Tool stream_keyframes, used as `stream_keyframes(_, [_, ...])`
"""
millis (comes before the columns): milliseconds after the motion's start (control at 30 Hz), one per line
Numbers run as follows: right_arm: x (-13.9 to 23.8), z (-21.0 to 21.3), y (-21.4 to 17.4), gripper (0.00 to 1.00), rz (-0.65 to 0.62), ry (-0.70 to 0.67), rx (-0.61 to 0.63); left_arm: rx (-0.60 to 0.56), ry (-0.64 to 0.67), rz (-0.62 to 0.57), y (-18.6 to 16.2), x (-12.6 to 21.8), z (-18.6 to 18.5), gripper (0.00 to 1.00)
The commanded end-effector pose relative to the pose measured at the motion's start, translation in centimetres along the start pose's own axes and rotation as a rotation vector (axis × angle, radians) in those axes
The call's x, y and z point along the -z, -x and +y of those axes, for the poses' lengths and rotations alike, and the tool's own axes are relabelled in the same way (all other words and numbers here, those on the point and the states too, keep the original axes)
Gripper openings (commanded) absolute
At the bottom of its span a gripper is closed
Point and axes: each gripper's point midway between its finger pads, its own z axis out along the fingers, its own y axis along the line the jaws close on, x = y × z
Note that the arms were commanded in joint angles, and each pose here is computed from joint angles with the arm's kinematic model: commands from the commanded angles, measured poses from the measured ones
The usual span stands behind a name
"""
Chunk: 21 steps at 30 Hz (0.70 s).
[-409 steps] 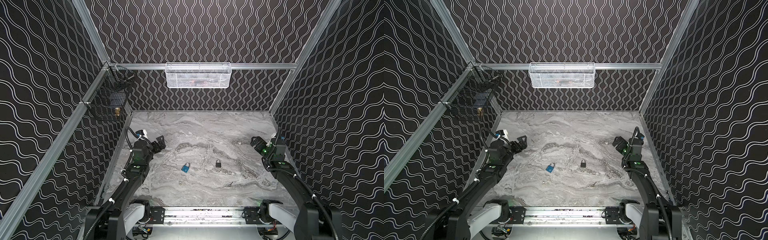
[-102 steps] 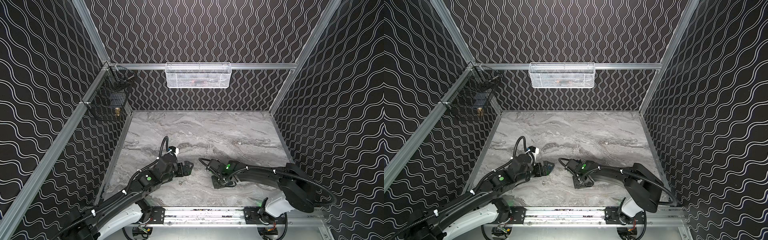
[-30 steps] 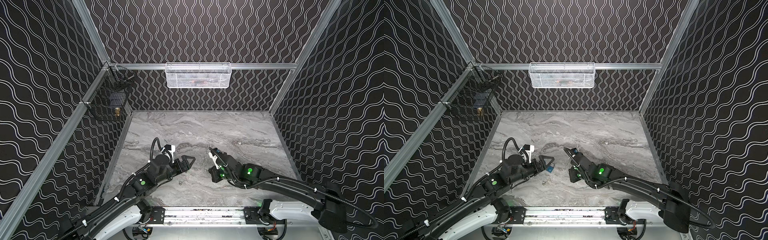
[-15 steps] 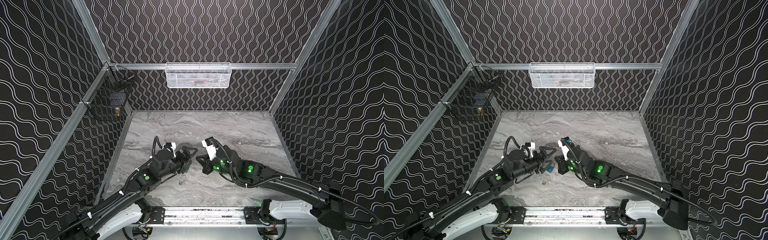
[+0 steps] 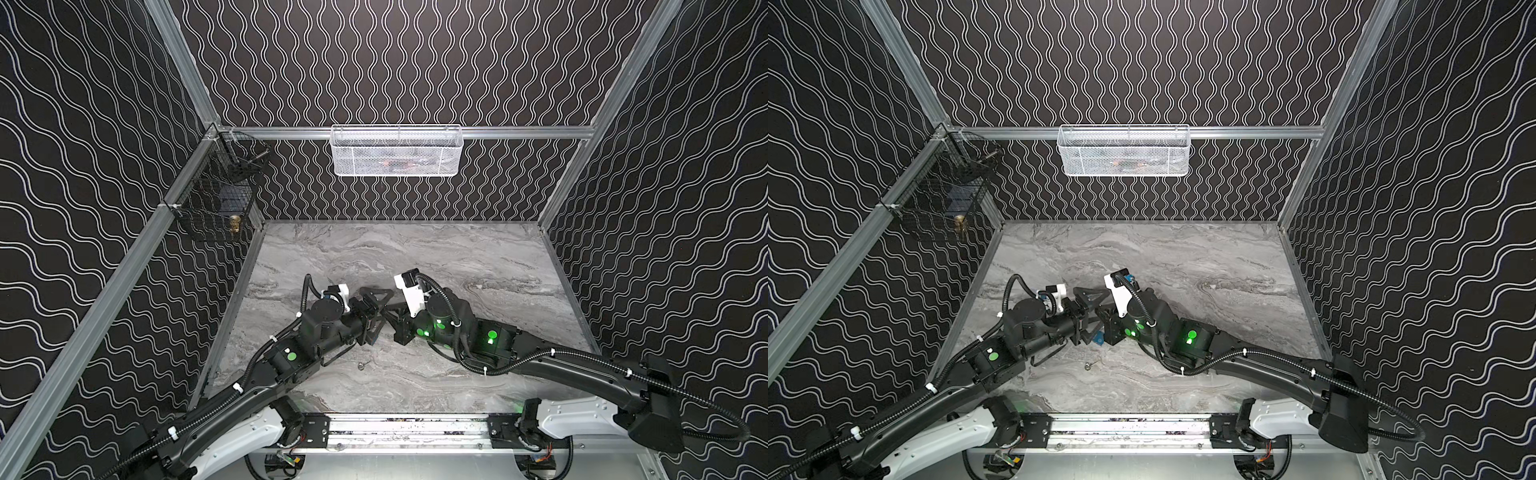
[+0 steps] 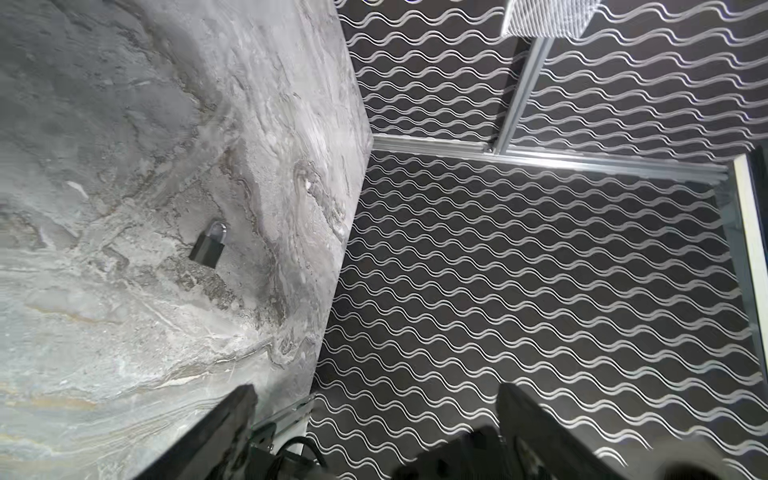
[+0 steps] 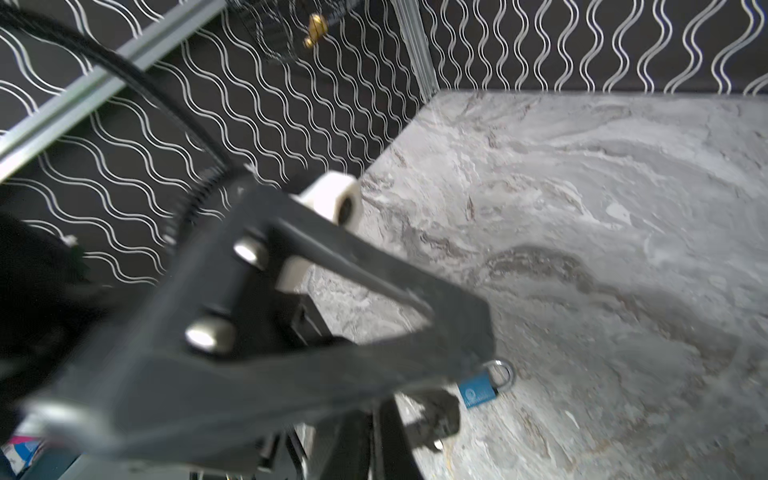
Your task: Unlock with the key
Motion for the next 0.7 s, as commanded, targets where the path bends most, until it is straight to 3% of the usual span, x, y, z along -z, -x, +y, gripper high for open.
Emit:
stream_keyframes(0, [-0.3,1.0,0.5,0.0,-0.019,0.045,0.006,0.044,-0.059,-0.012,0.2,0.0,-1.5,0.92])
stream_keyframes(300, [0.0,0.1,-1.7,0.0,0.038,0.022,-0.003,0.054,-0.085,-0.059,0.9,0.9,-2.0,0.71])
stream_keyframes(667, [0.8,-0.4,-1.5,0.0,0.018,0.0,0.003,0.061,-0.078,-0.093,1.5,1.3,-1.5,0.44])
